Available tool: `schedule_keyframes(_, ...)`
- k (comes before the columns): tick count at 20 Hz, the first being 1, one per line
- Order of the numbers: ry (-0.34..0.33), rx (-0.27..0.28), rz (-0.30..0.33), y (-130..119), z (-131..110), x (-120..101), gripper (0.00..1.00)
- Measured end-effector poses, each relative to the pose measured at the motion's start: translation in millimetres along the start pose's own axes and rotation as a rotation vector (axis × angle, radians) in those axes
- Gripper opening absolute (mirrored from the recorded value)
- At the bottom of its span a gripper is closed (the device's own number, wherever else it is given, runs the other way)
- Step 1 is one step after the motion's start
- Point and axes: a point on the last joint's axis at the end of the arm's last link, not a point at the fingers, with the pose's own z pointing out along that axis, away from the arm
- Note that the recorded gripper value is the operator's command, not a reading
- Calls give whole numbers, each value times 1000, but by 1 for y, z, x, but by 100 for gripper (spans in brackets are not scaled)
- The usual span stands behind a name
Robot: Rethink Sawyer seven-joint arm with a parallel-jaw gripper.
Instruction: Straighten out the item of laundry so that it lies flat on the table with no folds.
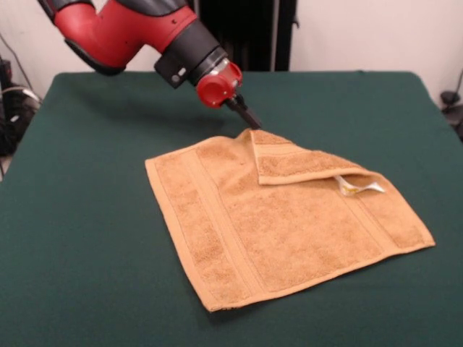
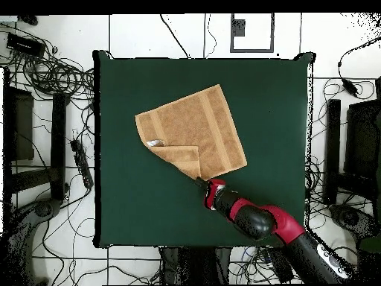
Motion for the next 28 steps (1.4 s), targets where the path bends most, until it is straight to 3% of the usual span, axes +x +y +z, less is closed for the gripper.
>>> schedule_keyframes(6, 45, 38, -56, -19, 2, -5, 0)
schedule_keyframes(13, 54, 66, -50, -26, -1, -2, 0)
schedule_keyframes(28, 44, 71, -38, -26, 5, -2, 0)
